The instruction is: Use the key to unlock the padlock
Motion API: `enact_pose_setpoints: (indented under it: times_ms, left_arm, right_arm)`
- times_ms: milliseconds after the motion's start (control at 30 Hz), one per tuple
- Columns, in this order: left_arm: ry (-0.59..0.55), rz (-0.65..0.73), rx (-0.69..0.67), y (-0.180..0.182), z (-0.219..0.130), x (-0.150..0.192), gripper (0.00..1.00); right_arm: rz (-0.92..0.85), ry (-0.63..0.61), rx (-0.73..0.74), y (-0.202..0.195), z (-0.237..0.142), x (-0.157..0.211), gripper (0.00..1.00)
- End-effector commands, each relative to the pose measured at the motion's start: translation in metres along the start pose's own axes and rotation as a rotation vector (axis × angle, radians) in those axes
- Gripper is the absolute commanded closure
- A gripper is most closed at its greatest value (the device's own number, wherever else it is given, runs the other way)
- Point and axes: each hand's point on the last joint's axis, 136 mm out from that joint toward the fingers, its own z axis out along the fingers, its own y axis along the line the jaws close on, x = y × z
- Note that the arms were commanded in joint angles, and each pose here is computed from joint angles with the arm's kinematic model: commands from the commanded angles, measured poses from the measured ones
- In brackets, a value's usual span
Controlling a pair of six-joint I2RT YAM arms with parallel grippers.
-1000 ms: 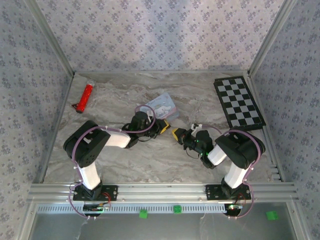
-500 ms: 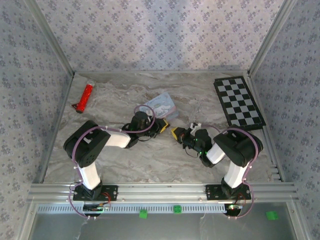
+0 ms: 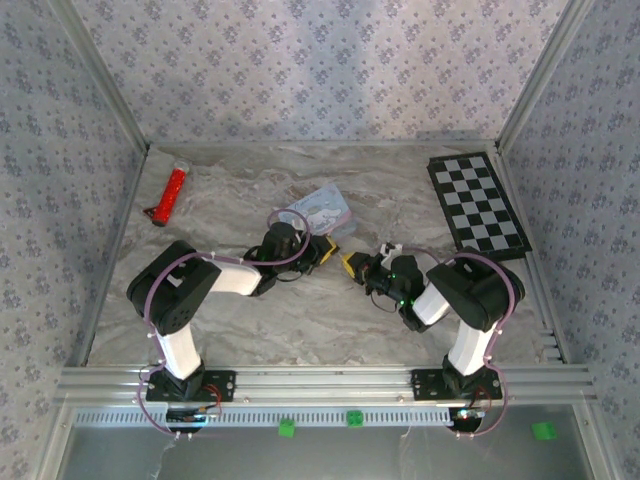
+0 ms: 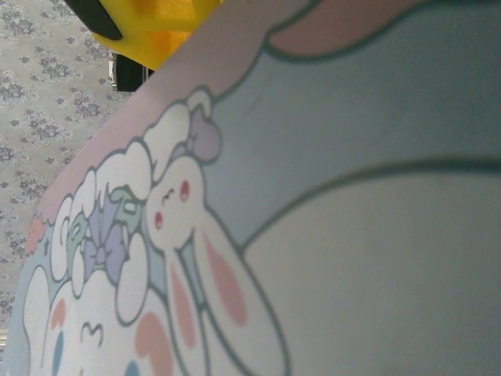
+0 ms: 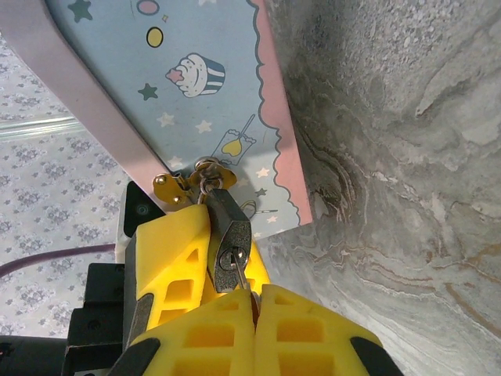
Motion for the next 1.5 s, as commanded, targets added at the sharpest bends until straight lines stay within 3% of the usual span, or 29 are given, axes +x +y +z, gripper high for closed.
enact_pose_setpoints:
  times_ms: [0, 333, 1300, 1467]
  left_arm:
    - [0.121, 0.018, 0.107, -0.036, 0.002, 0.028, 0.87]
    - [0.120, 0.019, 0.105, -0.038, 0.002, 0.027, 0.87]
    - [0.128, 0.021, 0.103, -0.039, 0.003, 0.029, 0.87]
    - [0.129, 0.021, 0.107, -0.040, 0.002, 0.029, 0.87]
  right_arm:
    - [-0.001, -0.025, -0.009, 0.002, 0.006, -0.010, 1.00]
    - [-0.020, -0.033, 0.014, -0.007, 0.003, -0.016, 1.00]
    - [-0.046, 0.049, -0.050, 0.018, 0.025, 0.018, 1.00]
    - [-0.043, 0.023, -0.035, 0.012, 0.022, 0.007, 1.00]
